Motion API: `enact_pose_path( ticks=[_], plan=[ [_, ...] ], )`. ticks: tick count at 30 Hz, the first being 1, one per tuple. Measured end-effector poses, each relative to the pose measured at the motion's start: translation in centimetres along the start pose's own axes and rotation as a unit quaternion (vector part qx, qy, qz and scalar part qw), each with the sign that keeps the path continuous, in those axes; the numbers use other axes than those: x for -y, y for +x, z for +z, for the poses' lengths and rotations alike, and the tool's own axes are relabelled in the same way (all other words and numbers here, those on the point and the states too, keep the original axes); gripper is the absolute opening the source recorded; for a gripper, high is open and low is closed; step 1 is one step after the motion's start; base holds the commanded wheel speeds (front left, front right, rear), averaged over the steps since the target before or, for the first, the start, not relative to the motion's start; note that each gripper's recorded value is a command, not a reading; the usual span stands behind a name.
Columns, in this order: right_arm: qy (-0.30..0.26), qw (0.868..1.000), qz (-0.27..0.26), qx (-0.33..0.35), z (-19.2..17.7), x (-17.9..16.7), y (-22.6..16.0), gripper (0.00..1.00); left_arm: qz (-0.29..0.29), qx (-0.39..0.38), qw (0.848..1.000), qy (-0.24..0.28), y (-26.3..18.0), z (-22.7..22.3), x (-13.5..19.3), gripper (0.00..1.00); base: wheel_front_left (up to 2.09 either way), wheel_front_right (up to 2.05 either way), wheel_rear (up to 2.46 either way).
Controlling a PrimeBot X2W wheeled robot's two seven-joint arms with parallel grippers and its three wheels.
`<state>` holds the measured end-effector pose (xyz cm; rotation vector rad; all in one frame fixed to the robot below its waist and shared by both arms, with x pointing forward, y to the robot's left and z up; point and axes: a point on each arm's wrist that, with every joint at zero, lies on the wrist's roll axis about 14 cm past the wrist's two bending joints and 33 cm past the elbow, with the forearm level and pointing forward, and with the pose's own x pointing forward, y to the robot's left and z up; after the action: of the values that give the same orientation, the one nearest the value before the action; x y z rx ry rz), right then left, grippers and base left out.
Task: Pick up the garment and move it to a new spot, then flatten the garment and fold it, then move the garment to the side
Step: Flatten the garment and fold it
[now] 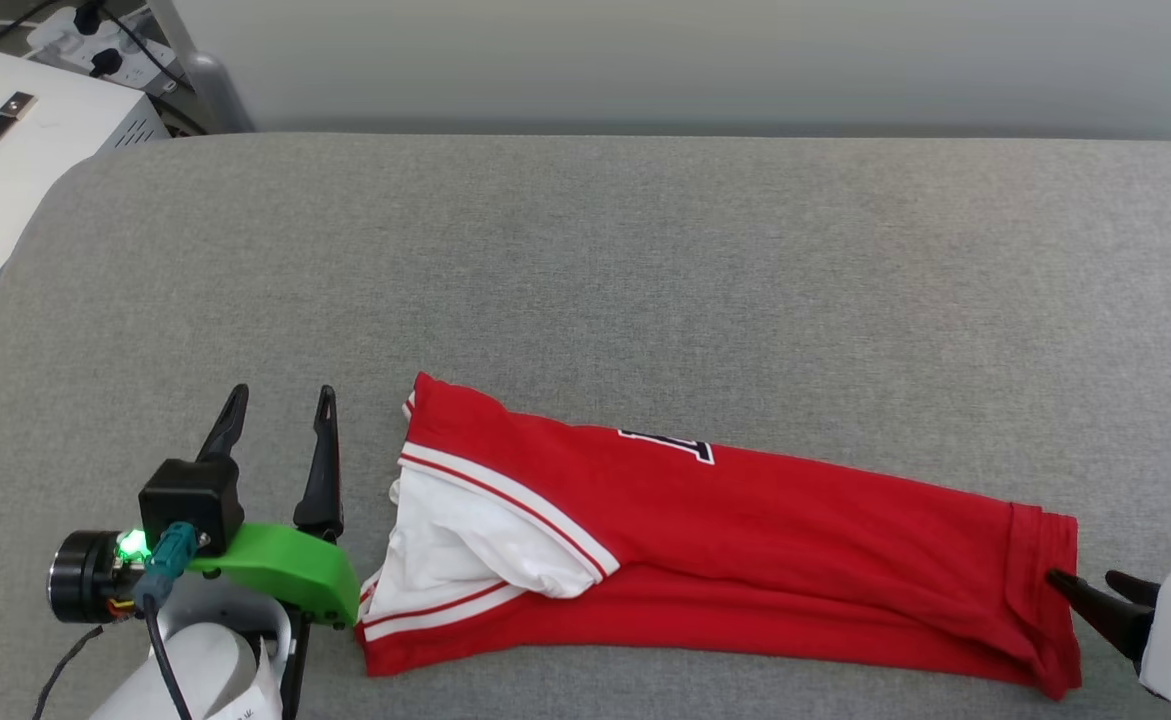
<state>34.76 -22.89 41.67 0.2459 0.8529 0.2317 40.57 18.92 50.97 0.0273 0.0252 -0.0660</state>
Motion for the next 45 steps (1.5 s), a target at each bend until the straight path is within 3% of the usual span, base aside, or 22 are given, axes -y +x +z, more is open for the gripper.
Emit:
enact_pose_path(
  ticks=[8,18,20,21,28,37,45],
  plan=[
    [0.022,0.997,0.016,-0.066,-4.0,-1.3,3.0,1.0,0.049,0.003,0.999,-0.013,-2.0,-1.4,-1.3,1.0,0.0,0.0,0.0],
    [0.016,0.997,0.042,-0.062,-4.3,-3.4,5.0,1.0,0.074,0.014,0.997,-0.021,-3.0,-1.7,-1.9,1.0,0.0,0.0,0.0],
    [0.011,0.998,0.042,-0.055,-4.1,-3.4,5.1,0.12,0.073,0.018,0.997,-0.018,-3.1,-1.7,-1.8,1.0,0.0,0.0,0.0],
    [0.009,0.998,0.04,-0.052,-4.1,-3.3,5.0,0.0,0.074,0.019,0.997,-0.019,-3.2,-1.7,-1.8,1.0,0.0,0.0,0.0],
    [0.009,1.0,0.017,-0.022,-2.4,-1.1,3.9,0.0,0.068,0.023,0.997,-0.014,-3.8,-1.6,-1.7,1.0,0.0,0.0,0.0],
    [-0.009,0.997,-0.067,0.024,1.8,5.6,-0.7,0.0,0.048,0.032,0.998,-0.015,-4.5,-1.3,-0.6,1.0,0.0,0.0,0.0],
    [-0.074,0.996,0.026,0.035,3.6,-1.1,-1.5,0.0,0.052,0.035,0.998,-0.022,-4.8,-1.2,-0.6,1.0,0.0,0.0,0.0]
  ],
)
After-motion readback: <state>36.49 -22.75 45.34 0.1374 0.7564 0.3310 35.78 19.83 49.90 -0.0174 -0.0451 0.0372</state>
